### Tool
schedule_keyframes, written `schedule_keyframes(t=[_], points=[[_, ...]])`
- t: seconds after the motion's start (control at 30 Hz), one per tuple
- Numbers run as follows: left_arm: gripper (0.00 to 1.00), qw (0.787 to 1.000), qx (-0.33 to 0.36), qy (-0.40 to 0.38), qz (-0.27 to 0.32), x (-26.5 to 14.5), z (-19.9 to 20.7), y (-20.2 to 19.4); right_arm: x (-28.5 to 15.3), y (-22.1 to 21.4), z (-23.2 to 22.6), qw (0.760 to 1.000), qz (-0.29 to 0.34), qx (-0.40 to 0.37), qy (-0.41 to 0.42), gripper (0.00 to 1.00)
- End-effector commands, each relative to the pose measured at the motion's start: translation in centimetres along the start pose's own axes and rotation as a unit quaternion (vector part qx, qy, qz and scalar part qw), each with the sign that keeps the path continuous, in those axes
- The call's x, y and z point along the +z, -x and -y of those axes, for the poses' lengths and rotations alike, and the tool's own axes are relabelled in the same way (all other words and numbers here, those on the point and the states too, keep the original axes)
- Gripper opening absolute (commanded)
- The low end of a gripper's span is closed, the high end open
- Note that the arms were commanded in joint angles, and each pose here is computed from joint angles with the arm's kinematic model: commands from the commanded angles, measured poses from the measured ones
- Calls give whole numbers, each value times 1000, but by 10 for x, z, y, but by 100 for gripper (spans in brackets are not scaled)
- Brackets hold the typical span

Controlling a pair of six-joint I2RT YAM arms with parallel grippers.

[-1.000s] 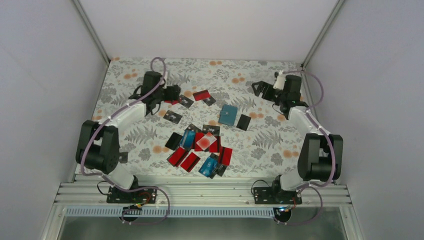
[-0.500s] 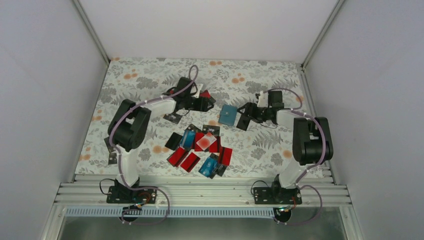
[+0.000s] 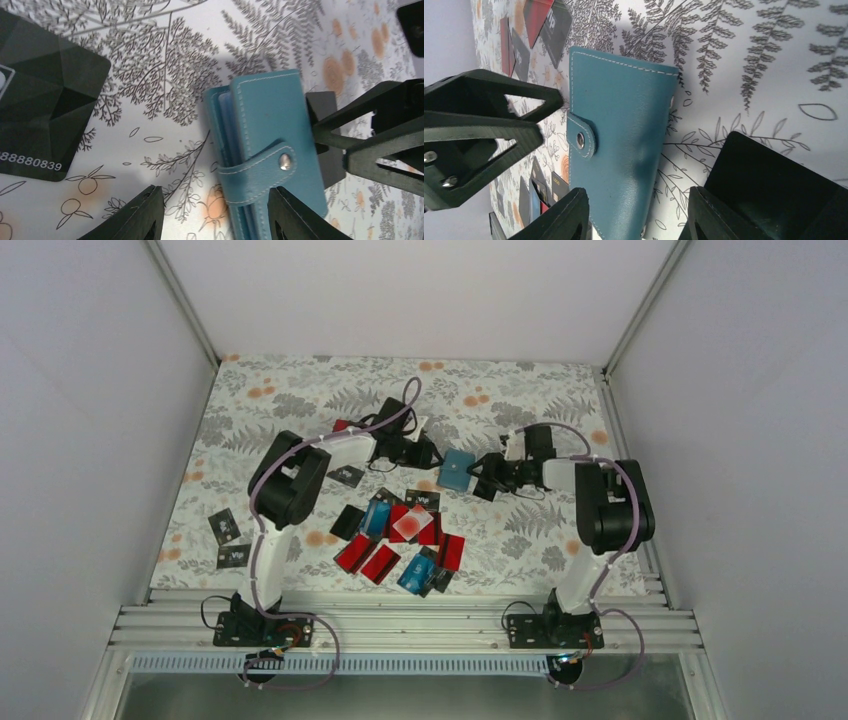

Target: Put the credit cards into the card holder

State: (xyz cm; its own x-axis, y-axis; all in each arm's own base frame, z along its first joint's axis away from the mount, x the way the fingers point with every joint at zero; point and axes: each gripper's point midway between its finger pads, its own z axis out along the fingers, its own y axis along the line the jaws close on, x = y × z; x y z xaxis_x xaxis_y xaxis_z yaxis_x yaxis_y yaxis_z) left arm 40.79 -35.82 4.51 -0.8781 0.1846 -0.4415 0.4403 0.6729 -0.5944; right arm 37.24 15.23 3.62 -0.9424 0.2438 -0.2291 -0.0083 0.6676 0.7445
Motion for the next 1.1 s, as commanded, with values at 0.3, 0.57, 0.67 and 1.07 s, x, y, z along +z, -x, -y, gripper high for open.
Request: schedule_keyframes(t=[0.3, 0.57, 0.67, 1.07], points=[[36, 999, -2, -18, -46, 33, -5, -21, 23, 5, -6, 1000, -18, 11, 19, 40], [33, 998, -4, -27, -48, 34, -4, -28, 27, 5, -11, 999, -26, 8, 38, 18], [34, 999, 2, -32, -37, 29, 1, -25, 26, 6, -14, 999, -25, 2, 44, 9], [67, 997, 36, -20, 59, -44, 5, 6, 11, 2, -56, 991, -25, -61, 121, 4]])
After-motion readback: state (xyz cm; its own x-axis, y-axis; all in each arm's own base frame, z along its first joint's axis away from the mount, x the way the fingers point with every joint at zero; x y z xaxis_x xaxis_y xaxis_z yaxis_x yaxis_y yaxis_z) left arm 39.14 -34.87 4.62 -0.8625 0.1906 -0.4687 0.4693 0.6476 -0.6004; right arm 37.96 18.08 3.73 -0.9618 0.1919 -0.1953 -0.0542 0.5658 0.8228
